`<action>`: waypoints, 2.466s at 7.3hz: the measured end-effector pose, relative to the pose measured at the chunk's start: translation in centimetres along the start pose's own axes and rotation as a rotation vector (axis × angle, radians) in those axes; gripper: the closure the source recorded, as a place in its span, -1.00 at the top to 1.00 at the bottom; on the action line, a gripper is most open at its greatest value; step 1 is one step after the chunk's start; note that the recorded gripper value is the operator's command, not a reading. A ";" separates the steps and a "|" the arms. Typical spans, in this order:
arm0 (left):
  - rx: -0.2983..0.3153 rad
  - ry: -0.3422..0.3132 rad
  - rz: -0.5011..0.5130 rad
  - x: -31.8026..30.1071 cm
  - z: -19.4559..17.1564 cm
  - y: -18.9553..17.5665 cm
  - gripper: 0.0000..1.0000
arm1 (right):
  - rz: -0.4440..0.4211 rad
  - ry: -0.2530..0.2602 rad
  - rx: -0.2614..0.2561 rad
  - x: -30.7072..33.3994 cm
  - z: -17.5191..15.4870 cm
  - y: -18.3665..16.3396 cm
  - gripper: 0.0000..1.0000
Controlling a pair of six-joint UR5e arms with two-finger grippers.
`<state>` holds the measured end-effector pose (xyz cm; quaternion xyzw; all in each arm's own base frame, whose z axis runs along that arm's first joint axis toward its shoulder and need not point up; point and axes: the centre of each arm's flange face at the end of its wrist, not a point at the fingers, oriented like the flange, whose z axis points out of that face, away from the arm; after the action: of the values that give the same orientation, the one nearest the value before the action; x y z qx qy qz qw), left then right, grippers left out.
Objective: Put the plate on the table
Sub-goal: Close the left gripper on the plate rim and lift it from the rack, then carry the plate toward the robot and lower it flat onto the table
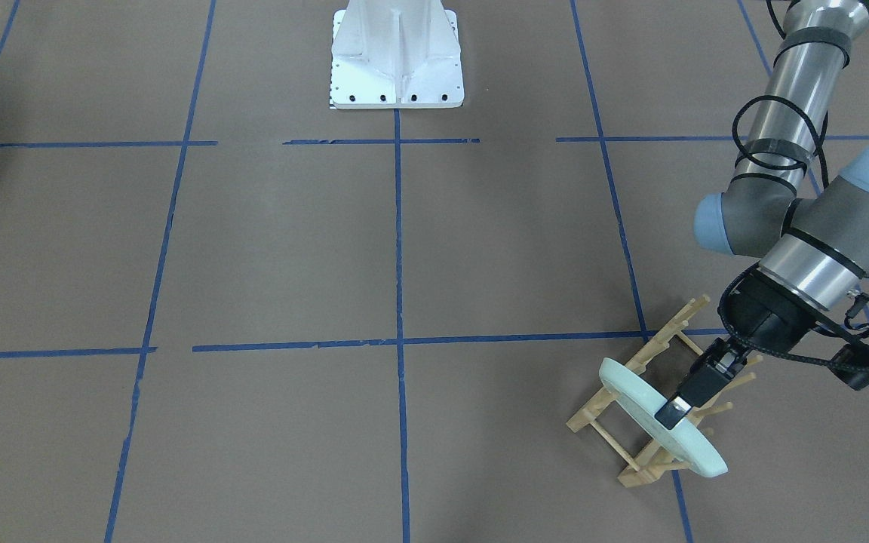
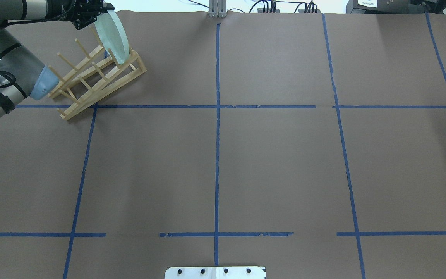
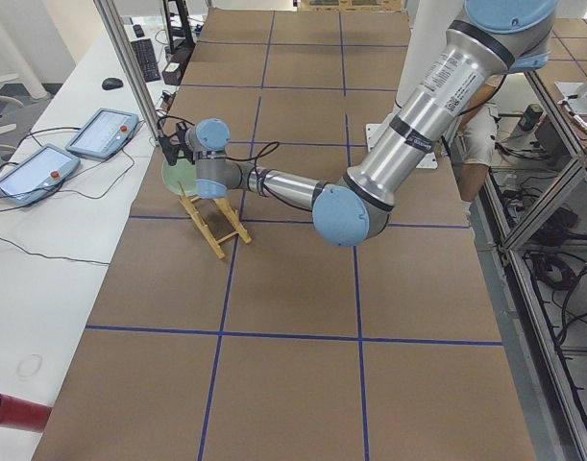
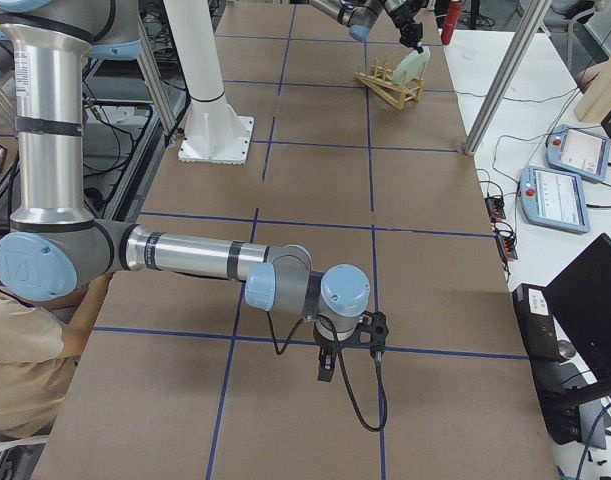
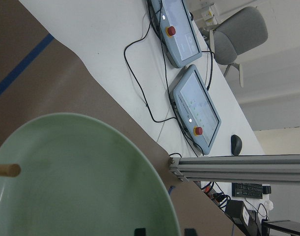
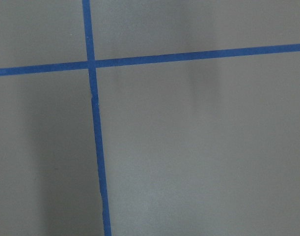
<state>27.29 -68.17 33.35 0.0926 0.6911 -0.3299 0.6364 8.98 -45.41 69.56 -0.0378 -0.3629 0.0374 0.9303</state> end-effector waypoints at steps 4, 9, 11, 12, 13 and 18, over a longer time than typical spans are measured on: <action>-0.017 0.103 0.064 5.3 -3.3 2.2 -1.00 | 0.000 0.000 0.000 0.0 0.0 0.0 1.00; -0.029 -0.037 0.001 14.4 -6.5 12.4 -1.00 | 0.000 0.000 0.000 0.0 0.0 0.0 1.00; -0.050 -0.308 -0.021 13.9 -2.6 19.7 -1.00 | 0.000 0.000 0.000 0.0 0.0 0.0 1.00; -0.066 -0.480 0.006 13.1 -0.1 23.2 -1.00 | 0.000 0.000 0.000 0.0 0.0 0.0 1.00; -0.080 -0.656 0.045 11.8 2.3 26.4 -1.00 | 0.000 0.000 0.000 0.0 0.0 0.0 1.00; -0.160 -1.203 0.156 1.2 13.8 35.6 0.99 | 0.000 0.000 0.000 0.0 0.0 0.0 1.00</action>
<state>57.83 -49.22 20.54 -0.1077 0.2246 -0.2240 0.9422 8.98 -45.41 69.56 -0.0378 -0.3629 0.0374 0.9303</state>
